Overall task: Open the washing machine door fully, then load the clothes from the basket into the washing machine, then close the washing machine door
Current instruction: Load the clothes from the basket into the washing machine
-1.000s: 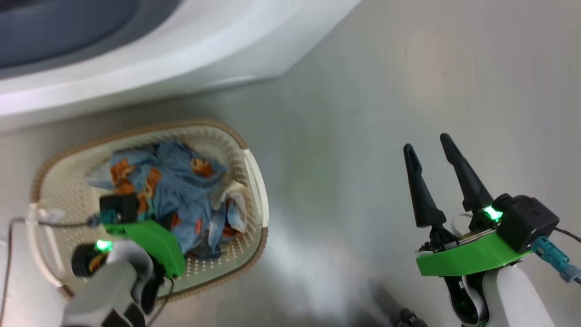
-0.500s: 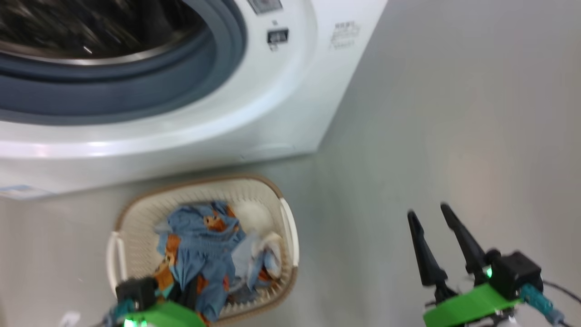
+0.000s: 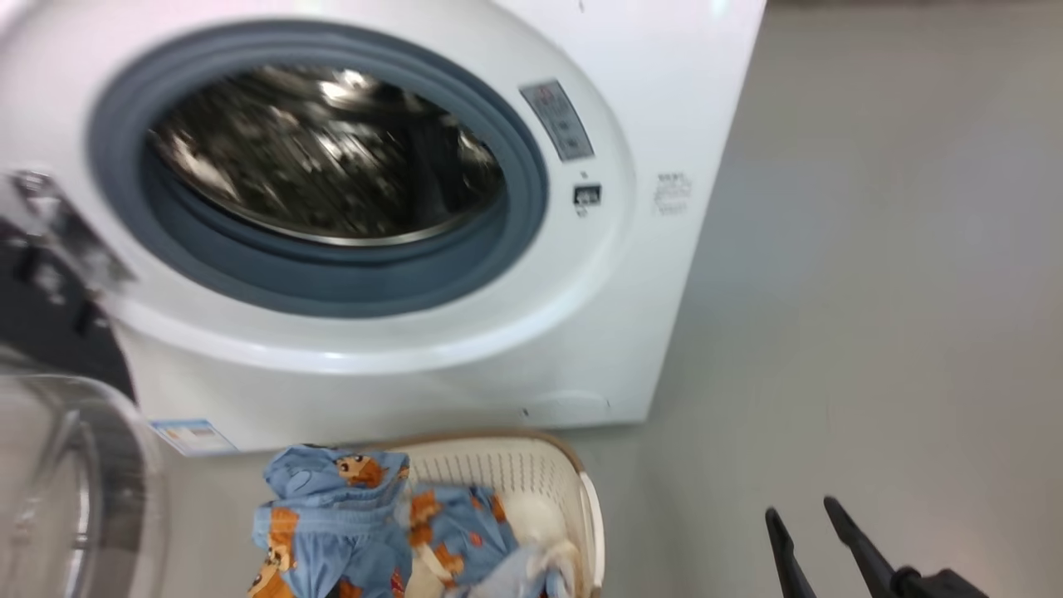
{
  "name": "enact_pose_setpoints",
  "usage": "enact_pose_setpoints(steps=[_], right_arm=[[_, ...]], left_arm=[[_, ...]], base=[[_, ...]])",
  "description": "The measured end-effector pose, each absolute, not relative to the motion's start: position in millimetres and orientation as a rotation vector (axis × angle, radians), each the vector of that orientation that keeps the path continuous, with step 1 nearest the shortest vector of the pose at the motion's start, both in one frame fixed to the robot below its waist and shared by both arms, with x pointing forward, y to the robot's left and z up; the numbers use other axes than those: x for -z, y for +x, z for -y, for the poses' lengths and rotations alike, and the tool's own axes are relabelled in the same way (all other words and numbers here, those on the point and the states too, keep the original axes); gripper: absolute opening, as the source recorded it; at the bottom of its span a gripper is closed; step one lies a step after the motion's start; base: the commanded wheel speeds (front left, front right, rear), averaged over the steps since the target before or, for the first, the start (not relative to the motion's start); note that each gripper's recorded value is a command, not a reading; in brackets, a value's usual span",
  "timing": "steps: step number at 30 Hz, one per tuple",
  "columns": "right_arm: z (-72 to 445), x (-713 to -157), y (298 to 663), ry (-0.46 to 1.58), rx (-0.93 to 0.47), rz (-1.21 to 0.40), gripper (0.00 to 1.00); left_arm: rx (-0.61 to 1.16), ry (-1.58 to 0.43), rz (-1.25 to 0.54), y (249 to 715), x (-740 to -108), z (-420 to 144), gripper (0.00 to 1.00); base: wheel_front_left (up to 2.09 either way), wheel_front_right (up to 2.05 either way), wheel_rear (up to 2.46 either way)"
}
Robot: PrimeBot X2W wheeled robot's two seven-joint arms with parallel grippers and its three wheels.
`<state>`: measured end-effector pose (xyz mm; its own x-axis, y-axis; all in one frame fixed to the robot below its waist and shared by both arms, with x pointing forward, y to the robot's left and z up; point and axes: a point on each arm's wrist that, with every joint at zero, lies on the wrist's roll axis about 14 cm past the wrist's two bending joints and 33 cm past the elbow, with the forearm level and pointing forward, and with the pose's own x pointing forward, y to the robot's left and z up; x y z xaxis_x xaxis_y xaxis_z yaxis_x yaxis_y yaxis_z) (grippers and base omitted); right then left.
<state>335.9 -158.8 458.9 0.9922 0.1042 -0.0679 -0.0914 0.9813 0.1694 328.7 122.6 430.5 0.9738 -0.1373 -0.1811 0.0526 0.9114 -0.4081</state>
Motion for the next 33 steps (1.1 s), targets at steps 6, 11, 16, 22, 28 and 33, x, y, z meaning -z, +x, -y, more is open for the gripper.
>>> enact_pose_setpoints(steps=[6, 11, 16, 22, 28, 33], right_arm=[[151.0, -478.9, 326.1, 0.145, -0.135, -0.012, 1.0], [151.2, -492.3, 319.3, 0.139, -0.141, 0.035, 1.0], [149.9, -498.9, 315.3, 0.138, -0.146, 0.057, 1.0], [151.4, -496.8, 314.4, 0.139, -0.138, 0.05, 1.0], [152.8, -489.8, 313.6, 0.144, -0.129, 0.026, 1.0], [151.6, -484.7, 313.9, 0.153, -0.125, 0.008, 1.0]], left_arm=[[0.06, -0.399, -0.076, 307.8, -465.7, -141.4, 0.0], [0.053, -0.389, -0.038, 287.6, -474.8, -145.5, 0.0], [0.042, -0.382, 0.004, 283.4, -485.1, -150.2, 0.0], [0.049, -0.376, -0.01, 285.2, -482.0, -148.9, 0.0], [0.072, -0.392, 0.002, 302.4, -487.7, -143.1, 0.0], [0.101, -0.426, 0.029, 331.3, -498.2, -134.5, 0.0]], base=[[0.0, 0.0, 0.0], [0.0, 0.0, 0.0], [0.0, 0.0, 0.0], [0.0, 0.0, 0.0], [0.0, 0.0, 0.0], [0.0, 0.0, 0.0]])
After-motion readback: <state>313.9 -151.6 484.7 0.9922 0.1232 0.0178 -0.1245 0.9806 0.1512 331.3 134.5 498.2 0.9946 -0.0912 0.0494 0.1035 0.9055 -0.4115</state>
